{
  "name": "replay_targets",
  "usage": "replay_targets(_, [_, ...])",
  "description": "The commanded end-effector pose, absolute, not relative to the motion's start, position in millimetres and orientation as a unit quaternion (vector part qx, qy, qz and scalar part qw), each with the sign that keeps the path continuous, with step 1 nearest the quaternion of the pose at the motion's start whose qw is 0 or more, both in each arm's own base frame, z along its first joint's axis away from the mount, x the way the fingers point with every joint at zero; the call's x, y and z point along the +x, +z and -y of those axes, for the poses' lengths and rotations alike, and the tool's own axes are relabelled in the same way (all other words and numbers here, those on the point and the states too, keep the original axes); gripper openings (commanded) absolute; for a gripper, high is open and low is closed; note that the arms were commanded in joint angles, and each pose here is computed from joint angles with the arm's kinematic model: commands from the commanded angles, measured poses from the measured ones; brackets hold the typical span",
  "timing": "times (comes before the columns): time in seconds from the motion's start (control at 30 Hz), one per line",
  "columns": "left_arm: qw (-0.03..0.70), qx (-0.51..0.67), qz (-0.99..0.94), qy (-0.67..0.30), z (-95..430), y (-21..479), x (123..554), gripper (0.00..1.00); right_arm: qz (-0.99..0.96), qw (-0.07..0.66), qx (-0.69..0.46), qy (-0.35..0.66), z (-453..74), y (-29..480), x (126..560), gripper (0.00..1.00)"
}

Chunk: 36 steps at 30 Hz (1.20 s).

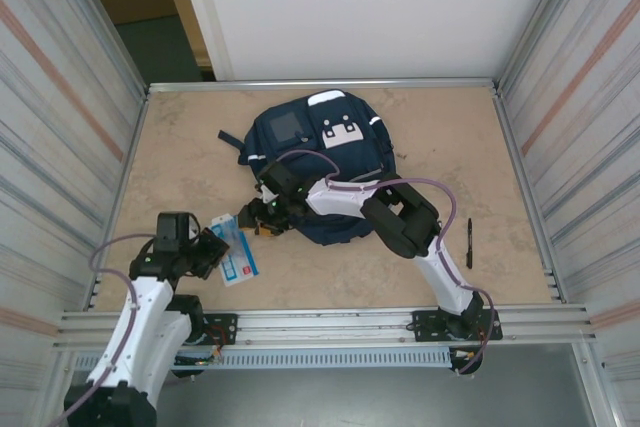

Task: Pack the student bag

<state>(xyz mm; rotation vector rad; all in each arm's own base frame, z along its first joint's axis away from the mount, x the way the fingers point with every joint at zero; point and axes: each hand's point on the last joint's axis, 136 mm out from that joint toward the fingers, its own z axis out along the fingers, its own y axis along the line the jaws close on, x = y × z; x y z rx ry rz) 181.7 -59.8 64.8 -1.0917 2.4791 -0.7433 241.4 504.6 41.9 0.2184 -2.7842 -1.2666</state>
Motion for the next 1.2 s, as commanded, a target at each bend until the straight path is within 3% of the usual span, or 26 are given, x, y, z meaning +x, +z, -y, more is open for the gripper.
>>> replay_targets(0.0, [0.172,-0.418,-0.875,-0.171,27.7,52.4,172.1,0.0,0.91,0.046,0.101,-0.399,-509.0,40.4,236.1,0.58])
replay_targets(0.27, [0.122,-0.391,-0.9,-0.15,31.1,11.1,187.2,0.0,0.92,0.045,0.154,-0.359,-508.9,27.2,231.1,0.6])
replay_targets(0.5, [0.083,-0.37,-0.903,-0.204,53.6,-5.9,187.4,0.0,0.894,0.113,0.178,-0.395,-530.7,10.7,202.6,0.59])
replay_targets(0.8, [0.107,-0.368,-0.897,-0.221,55.5,17.0,191.9,0.0,0.86,0.103,0.211,-0.452,-541.5,46.1,198.4,0.15])
replay_targets(0.87, [0.126,-0.359,-0.893,-0.24,59.0,33.0,196.4,0.08,0.862,0.092,0.205,-0.455,-537.0,54.8,203.2,0.08])
replay_targets(1.0, [0.199,-0.34,-0.878,-0.271,59.6,68.7,212.6,0.22,0.853,0.073,0.203,-0.475,-531.0,78.9,206.6,0.0])
replay_targets(1.17, [0.299,-0.259,-0.861,-0.321,69.2,139.1,232.7,0.36,0.845,0.038,0.196,-0.496,-512.9,122.7,216.2,0.0])
